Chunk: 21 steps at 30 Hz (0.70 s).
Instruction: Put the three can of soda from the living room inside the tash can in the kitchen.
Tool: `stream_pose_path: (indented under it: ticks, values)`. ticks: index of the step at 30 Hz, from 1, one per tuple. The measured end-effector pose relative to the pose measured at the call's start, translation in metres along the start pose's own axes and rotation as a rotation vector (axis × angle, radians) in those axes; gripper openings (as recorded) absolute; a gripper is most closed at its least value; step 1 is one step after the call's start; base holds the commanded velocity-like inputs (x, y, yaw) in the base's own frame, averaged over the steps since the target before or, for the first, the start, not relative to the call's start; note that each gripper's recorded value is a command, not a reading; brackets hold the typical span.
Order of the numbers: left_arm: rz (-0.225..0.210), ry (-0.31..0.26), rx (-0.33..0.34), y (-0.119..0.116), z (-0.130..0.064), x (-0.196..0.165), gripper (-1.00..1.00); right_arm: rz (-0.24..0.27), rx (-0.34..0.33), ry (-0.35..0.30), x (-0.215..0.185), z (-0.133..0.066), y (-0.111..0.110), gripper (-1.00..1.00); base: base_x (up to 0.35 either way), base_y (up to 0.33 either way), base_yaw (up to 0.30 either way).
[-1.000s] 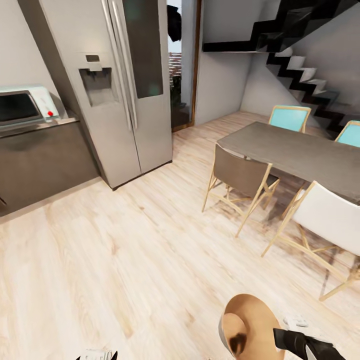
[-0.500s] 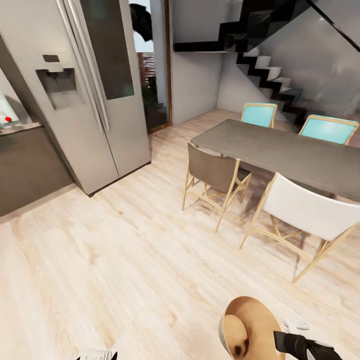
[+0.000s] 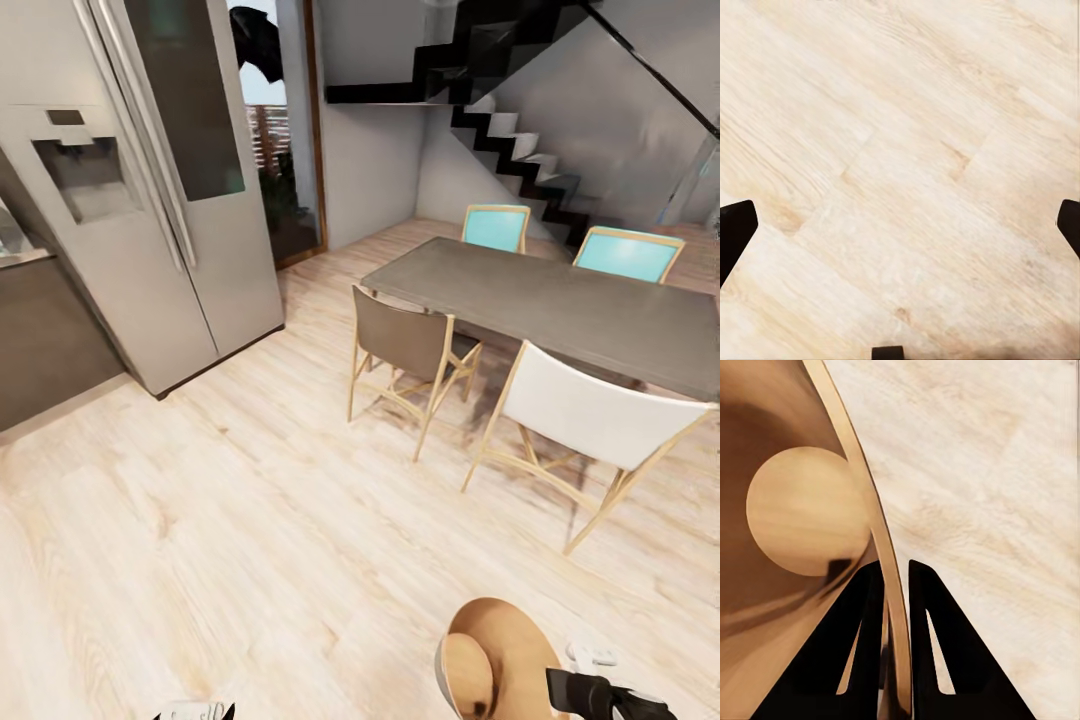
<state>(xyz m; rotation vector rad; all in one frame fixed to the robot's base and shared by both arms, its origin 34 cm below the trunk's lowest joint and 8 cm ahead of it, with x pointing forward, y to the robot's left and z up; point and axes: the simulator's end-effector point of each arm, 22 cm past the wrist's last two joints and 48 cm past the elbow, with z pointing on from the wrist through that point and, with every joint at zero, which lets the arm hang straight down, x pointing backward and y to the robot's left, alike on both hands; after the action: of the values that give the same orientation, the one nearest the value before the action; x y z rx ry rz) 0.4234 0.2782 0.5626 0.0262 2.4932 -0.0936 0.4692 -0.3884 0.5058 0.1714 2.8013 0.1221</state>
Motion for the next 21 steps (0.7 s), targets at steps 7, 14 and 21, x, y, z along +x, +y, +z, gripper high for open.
stream_pose_path:
  ticks: [7,14,21]
  values:
    - [0.002,0.000,0.001,-0.0003,0.0002,-0.0003,1.00,-0.001,0.001,0.000,0.0001,-0.0001,-0.0005,-1.00,0.000,-0.202,-0.218]
    - [0.002,0.000,0.001,-0.0006,0.0002,-0.0003,1.00,0.000,0.003,-0.001,-0.0003,-0.0005,-0.0020,-1.00,0.000,-0.281,-0.247]
    - [0.003,0.000,0.002,-0.0011,0.0004,-0.0004,1.00,-0.001,0.005,-0.002,-0.0006,-0.0007,-0.0030,-1.00,0.000,-0.290,-0.236]
